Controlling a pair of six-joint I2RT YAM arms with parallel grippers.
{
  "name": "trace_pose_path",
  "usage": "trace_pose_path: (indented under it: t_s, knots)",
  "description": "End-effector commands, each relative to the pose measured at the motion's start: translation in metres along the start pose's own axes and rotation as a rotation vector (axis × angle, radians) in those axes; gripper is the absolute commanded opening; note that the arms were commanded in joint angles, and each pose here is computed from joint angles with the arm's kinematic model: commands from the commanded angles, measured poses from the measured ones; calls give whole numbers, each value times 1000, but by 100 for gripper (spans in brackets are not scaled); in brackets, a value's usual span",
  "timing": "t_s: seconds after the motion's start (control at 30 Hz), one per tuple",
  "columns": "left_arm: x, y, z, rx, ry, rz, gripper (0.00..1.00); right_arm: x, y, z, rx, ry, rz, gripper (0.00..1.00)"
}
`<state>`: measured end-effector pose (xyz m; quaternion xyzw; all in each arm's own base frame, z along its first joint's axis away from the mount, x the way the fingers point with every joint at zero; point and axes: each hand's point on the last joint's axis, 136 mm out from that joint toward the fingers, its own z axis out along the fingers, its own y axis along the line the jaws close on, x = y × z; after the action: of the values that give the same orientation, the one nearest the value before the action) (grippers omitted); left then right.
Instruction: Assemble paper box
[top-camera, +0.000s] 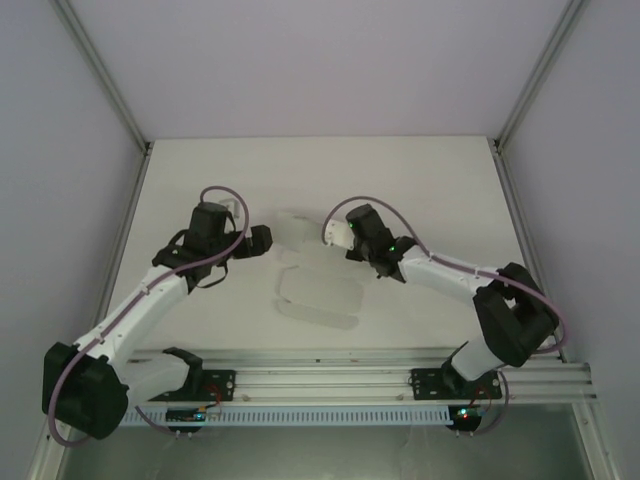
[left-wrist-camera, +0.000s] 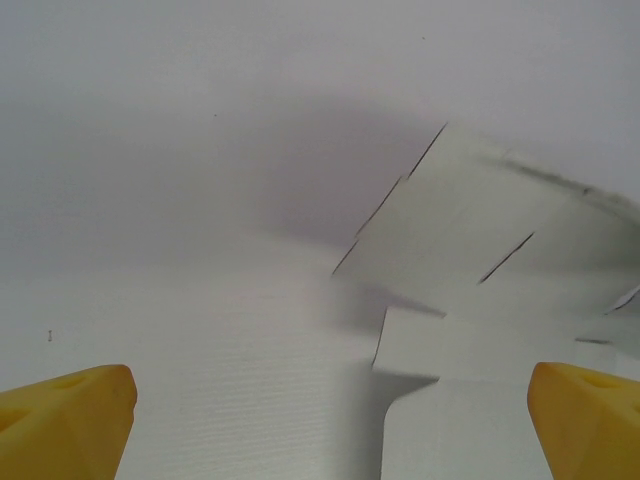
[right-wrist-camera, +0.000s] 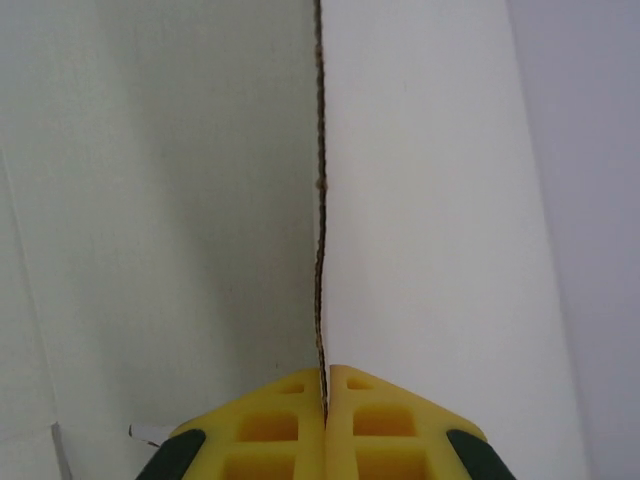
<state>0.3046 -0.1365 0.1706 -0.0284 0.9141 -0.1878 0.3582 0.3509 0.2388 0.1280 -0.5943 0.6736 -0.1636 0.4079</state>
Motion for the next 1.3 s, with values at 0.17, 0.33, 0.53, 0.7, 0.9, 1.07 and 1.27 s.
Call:
trace_pose_path:
  t_s: [0.17, 0.33, 0.53, 0.7, 0.9, 1.07, 1.27]
  knots:
    - [-30, -18, -5, 74, -67, -7, 100, -44, -5, -18, 138, -123, -245, 0]
    - [-25, -30, 10, 139, -20, 72, 100, -47, -3, -19, 133, -129, -251, 0]
    - [-5, -10, 35, 56, 53, 126, 100, -48, 1, -21, 96, -139, -234, 0]
    - [7, -24, 48, 138, 88, 177, 100, -48, 4, -21, 74, -142, -203, 0]
    - [14, -44, 56, 170, 75, 249, 100, -47, 3, -23, 43, -127, -111, 0]
    - [15, -49, 61, 134, 23, 265, 100, -49, 0, -30, 22, -152, -16, 0]
    - [0, -60, 66, 130, -108, 181, 100, -61, 12, -46, -63, -251, 42, 0]
